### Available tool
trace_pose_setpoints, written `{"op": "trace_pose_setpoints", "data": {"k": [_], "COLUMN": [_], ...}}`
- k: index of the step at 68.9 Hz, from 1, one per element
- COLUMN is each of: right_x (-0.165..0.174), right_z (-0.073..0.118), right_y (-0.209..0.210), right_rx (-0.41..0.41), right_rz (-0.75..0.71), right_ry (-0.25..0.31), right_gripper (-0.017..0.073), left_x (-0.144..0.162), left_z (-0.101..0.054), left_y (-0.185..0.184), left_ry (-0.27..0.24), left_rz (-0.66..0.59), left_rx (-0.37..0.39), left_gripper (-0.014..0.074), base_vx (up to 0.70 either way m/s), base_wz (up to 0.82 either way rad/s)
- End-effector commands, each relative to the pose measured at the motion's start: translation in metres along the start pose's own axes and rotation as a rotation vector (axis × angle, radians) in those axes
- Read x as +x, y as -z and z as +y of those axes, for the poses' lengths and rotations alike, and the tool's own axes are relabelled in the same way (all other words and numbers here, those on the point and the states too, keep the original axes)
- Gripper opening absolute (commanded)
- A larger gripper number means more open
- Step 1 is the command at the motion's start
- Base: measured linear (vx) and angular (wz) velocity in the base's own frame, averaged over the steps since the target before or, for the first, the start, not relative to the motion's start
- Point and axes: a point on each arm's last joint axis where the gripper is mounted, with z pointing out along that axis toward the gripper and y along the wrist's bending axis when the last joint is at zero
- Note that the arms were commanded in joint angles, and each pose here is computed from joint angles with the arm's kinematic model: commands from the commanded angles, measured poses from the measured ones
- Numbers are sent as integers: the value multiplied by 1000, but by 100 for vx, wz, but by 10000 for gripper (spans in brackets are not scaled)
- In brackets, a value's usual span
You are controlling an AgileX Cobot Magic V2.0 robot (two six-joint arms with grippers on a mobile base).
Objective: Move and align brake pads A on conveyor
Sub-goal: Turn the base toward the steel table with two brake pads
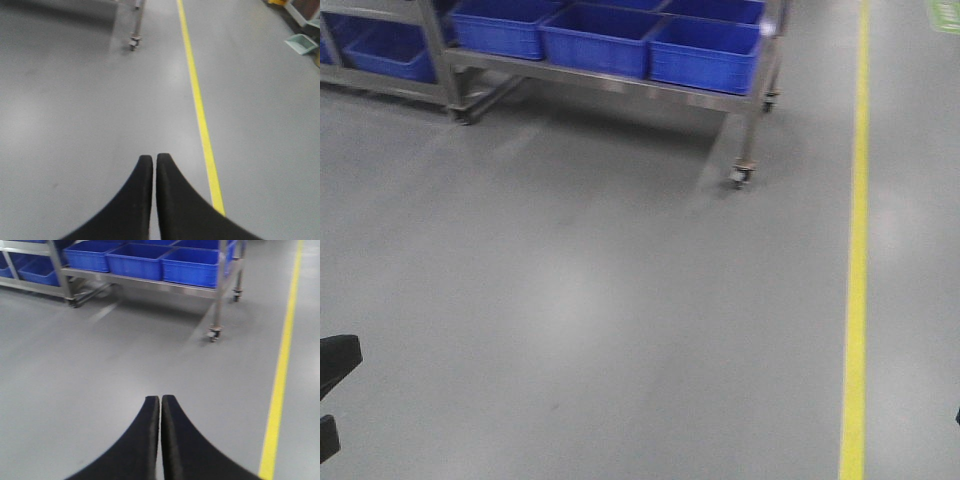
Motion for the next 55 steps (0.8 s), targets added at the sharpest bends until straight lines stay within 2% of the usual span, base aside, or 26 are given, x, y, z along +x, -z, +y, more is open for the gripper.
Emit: {"op": "trace_pose_setpoints", "data": {"k": [1, 55], "right_x": [-15, -15], "right_z": [1, 1], "right_y": [2, 2], "right_rx": [-4, -4], "right_rz": [-95, -95], "right_ry": [21, 21], "right_gripper": [-8, -8], "left_x": [-12, -12], "left_z": [-6, -6], "left_y": [4, 4], "left_ry": [0, 0], "left_rz": [-80, -80], "left_rx": [47, 47], "left_gripper": [-6, -6], "base_vx": [-14, -10], "base_wz": [61, 65]}}
